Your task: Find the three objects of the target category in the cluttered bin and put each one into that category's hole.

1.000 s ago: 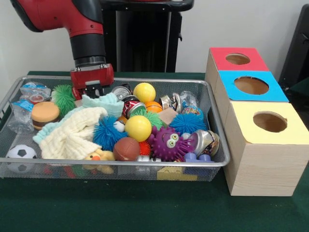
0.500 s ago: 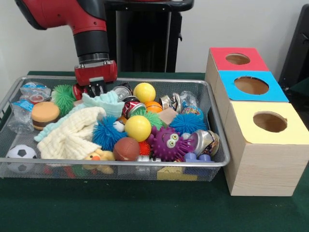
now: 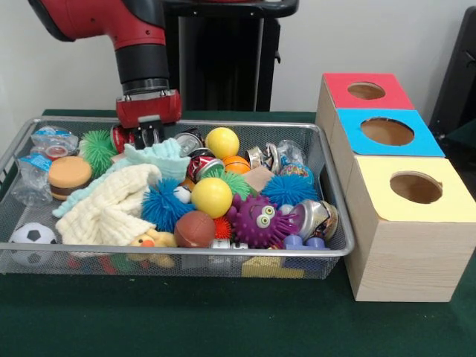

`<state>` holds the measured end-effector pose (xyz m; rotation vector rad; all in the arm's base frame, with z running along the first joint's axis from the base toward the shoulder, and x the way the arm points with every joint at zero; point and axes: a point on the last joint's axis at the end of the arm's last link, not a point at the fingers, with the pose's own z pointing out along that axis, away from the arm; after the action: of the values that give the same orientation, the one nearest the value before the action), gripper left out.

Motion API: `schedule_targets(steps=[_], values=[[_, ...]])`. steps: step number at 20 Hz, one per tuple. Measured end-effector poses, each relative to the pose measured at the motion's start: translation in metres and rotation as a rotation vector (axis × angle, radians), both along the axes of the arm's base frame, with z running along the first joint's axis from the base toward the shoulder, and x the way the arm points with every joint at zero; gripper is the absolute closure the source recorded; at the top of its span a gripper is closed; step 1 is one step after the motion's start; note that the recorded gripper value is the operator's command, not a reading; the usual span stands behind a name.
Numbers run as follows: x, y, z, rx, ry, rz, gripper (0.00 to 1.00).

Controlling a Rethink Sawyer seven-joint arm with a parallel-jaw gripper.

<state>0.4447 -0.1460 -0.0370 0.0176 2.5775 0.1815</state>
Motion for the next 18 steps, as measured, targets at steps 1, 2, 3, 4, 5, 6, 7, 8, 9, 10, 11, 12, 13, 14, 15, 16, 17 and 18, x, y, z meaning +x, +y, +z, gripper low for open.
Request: schedule_targets(steps=[1, 2, 3, 4, 5, 6, 7, 8, 9, 10, 11, 12, 13, 14, 15, 16, 17, 18], values=[[-0.003, 0.001, 0.001, 0.002, 0.001, -0.007, 1.0], [-0.004, 0.001, 0.002, 0.002, 0.002, -0.008, 1.0], [-0.005, 0.001, 0.002, 0.003, 0.004, -0.01, 1.0], [-0.006, 0.002, 0.003, 0.003, 0.006, -0.012, 1.0], [-0.008, 0.002, 0.004, 0.004, 0.008, -0.014, 1.0], [-0.009, 0.002, 0.004, 0.004, 0.011, -0.015, 1.0], [-0.013, 0.004, 0.006, 0.007, 0.019, -0.017, 1.0], [-0.015, 0.005, 0.007, 0.009, 0.024, -0.016, 1.0], [-0.017, 0.007, 0.007, 0.012, 0.028, -0.015, 1.0], [-0.019, 0.008, 0.008, 0.014, 0.032, -0.014, 1.0], [-0.023, 0.012, 0.009, 0.019, 0.037, -0.015, 1.0], [-0.023, 0.012, 0.011, 0.019, 0.035, -0.017, 1.0], [-0.023, 0.012, 0.012, 0.018, 0.033, -0.019, 1.0], [-0.024, 0.012, 0.014, 0.019, 0.035, -0.02, 1.0], [-0.024, 0.013, 0.015, 0.019, 0.036, -0.021, 1.0], [-0.025, 0.013, 0.017, 0.019, 0.037, -0.022, 1.0], [-0.025, 0.014, 0.018, 0.019, 0.037, -0.022, 1.0], [-0.026, 0.014, 0.019, 0.019, 0.038, -0.023, 1.0]])
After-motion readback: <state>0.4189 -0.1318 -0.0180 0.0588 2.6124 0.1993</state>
